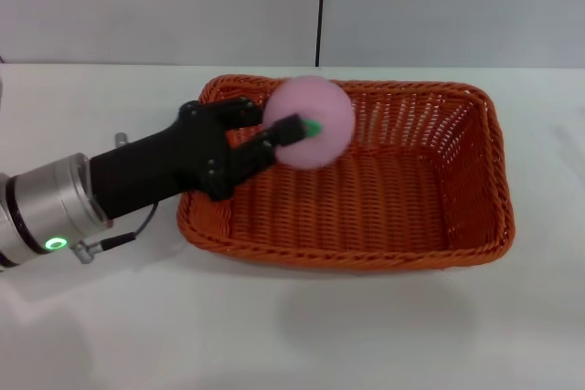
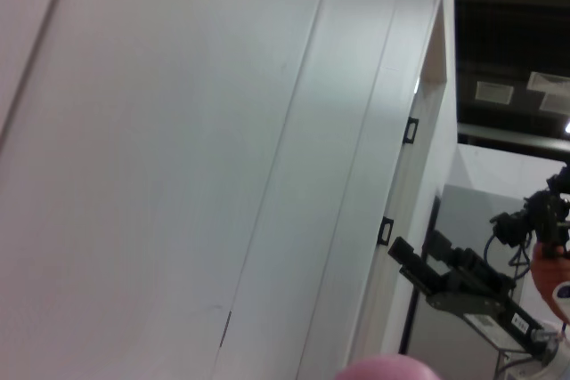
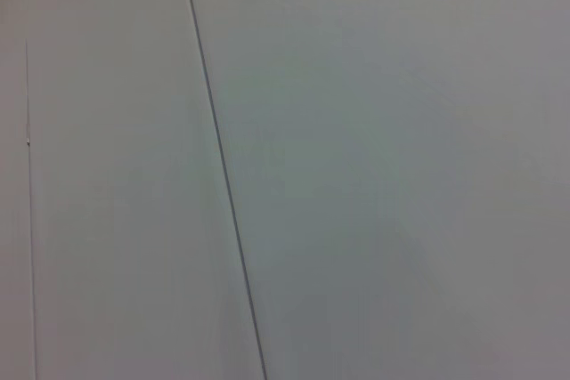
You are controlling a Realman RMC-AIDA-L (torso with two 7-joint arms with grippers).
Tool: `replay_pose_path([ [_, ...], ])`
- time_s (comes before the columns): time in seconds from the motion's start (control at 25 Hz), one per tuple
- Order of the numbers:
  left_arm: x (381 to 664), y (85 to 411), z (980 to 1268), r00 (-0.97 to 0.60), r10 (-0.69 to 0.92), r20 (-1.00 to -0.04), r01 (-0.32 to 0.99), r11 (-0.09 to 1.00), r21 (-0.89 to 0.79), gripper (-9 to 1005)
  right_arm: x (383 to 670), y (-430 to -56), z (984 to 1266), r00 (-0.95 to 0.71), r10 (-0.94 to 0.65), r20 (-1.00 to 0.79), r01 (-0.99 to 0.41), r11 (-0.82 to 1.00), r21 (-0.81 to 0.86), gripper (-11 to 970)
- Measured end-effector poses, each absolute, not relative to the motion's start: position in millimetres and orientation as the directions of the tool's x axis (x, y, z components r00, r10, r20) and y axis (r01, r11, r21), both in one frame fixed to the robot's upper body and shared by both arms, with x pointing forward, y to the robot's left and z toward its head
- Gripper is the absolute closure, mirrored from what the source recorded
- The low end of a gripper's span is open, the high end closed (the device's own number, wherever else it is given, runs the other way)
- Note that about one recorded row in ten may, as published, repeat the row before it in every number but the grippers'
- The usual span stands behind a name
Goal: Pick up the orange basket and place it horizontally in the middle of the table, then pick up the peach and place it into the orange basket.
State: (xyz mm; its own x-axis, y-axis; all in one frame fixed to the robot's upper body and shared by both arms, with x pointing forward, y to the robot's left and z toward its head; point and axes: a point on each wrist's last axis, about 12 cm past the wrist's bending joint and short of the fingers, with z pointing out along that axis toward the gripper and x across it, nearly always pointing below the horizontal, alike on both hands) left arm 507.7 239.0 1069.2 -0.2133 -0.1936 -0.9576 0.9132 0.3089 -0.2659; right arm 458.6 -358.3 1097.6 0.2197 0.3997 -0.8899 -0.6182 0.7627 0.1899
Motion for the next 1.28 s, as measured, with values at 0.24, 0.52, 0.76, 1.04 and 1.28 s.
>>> replay_pose_path([
  [0.24,504,241,1065,-0.204,-0.18,-0.962,0.911,0.324,-0.254,605,452,-360,1096,0.22,0.405,-0.888,-0.619,0.761,0.194,366],
  [0.52,495,251,1059,-0.217,-0.187,-0.958,0.894,0.356,-0.272,339,443,-363,1093,0.217,0.404,-0.888,-0.611,0.766,0.199,366],
  [0.76,482,266,1054,-0.2,-0.209,-0.957,0.871,0.41,-0.272,177,432,-370,1094,0.246,0.401,-0.882,-0.593,0.782,0.191,366],
  [1.04,433,337,1046,0.032,-0.296,-0.955,0.619,0.756,-0.213,150,412,-380,1080,0.295,0.38,-0.877,-0.478,0.853,0.209,366],
  [1.28,406,363,1043,0.12,-0.274,-0.954,0.467,0.864,-0.19,150,408,-374,1066,0.353,0.351,-0.867,-0.371,0.903,0.215,366],
])
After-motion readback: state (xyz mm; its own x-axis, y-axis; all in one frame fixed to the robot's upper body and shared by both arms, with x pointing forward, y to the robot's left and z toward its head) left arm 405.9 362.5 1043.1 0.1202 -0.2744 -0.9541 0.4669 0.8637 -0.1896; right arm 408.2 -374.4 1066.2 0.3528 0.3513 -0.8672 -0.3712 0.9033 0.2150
